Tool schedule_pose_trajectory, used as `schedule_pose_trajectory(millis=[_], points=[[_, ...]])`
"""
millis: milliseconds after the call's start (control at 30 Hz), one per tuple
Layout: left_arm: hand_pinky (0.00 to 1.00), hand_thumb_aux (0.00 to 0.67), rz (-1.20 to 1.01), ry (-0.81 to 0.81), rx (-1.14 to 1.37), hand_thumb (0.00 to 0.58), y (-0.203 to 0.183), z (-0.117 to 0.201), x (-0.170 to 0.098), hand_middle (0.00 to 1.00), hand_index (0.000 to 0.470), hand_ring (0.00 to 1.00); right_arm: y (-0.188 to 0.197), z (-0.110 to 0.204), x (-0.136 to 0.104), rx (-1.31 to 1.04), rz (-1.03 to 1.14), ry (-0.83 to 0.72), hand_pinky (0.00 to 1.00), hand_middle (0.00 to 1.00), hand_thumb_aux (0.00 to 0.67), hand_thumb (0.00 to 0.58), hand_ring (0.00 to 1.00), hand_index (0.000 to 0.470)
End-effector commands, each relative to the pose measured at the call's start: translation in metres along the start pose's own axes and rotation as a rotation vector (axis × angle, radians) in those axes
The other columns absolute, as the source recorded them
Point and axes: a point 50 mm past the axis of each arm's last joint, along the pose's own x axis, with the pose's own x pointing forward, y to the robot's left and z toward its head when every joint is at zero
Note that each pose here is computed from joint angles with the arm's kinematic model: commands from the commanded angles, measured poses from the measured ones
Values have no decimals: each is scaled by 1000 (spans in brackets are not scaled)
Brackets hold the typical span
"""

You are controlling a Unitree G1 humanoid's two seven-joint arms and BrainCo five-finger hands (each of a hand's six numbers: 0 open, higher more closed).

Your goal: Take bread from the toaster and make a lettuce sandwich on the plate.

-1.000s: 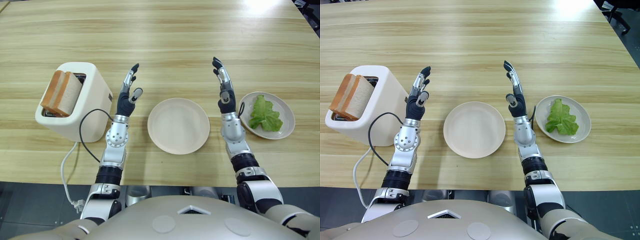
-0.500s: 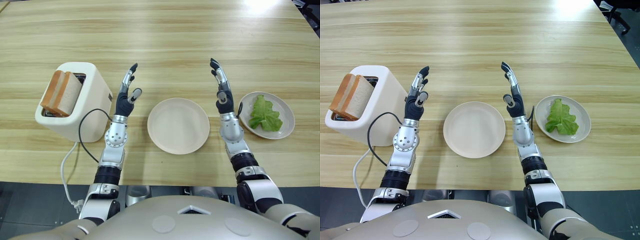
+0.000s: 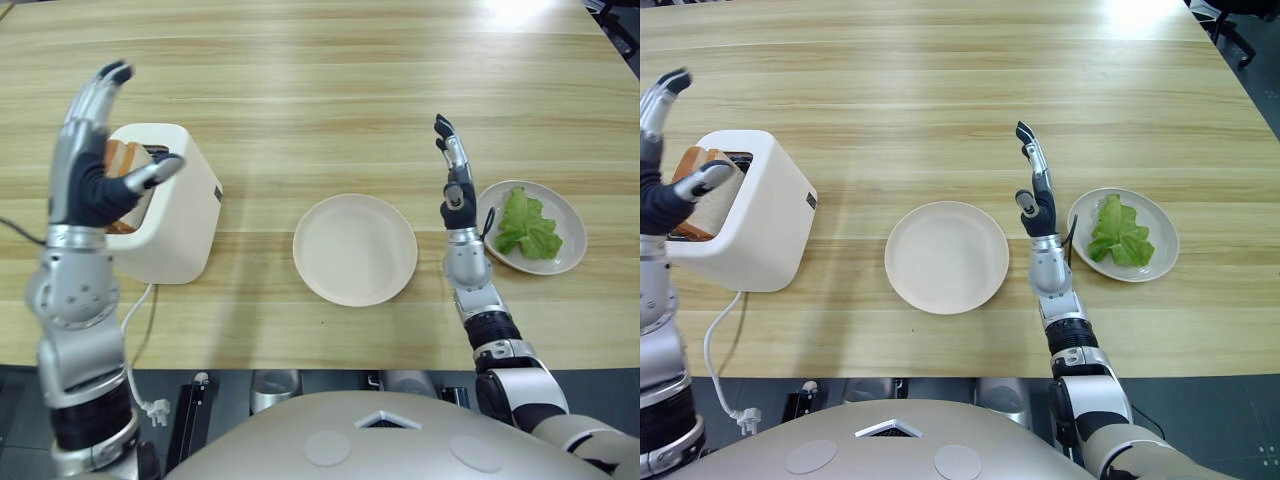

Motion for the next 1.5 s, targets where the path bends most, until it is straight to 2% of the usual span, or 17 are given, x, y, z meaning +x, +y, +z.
schedule_pose_trajectory(millis=[33,100,200,400,933,1333,1367,1400,1433,1467,1500], points=[[0,0,64,173,146,0,30,-27,-11,0,0,0,-3,-2,-4,-6,-14,30,0,0,0,0,0,0],[0,0,65,281,231,0,36,-50,-18,0,0,0,-2,-2,-4,-6,-14,31,0,0,0,0,0,0],[0,0,8,411,300,0,25,-82,-28,0,0,0,-1,-2,-4,-5,-11,35,0,0,0,0,0,0],[0,0,-54,491,298,0,4,-107,-35,0,0,0,1,-2,-3,-3,-4,36,0,0,0,0,0,0],[0,0,-93,519,333,0,-4,-119,-34,0,0,0,-1,-3,-3,-7,-8,36,0,0,0,0,0,0],[0,0,-165,516,330,0,-26,-117,-36,0,0,0,2,-2,-1,-6,-4,31,0,0,0,0,0,0],[0,187,-161,511,323,278,-27,-115,-36,0,128,0,2,-2,0,-5,-3,30,0,0,0,0,0,0],[0,187,-157,504,319,278,-28,-113,-35,0,128,0,2,-2,0,-5,-3,29,0,0,0,0,0,0],[0,554,-153,495,316,563,-28,-111,-33,0,381,0,2,-1,0,-6,-6,27,0,0,0,0,0,0],[0,670,-150,481,308,580,-30,-108,-31,0,460,0,1,-2,1,-7,-9,28,0,0,0,0,0,0],[0,670,-149,470,300,580,-31,-106,-29,0,460,0,-1,-2,1,-9,-13,29,0,0,0,0,0,0]])
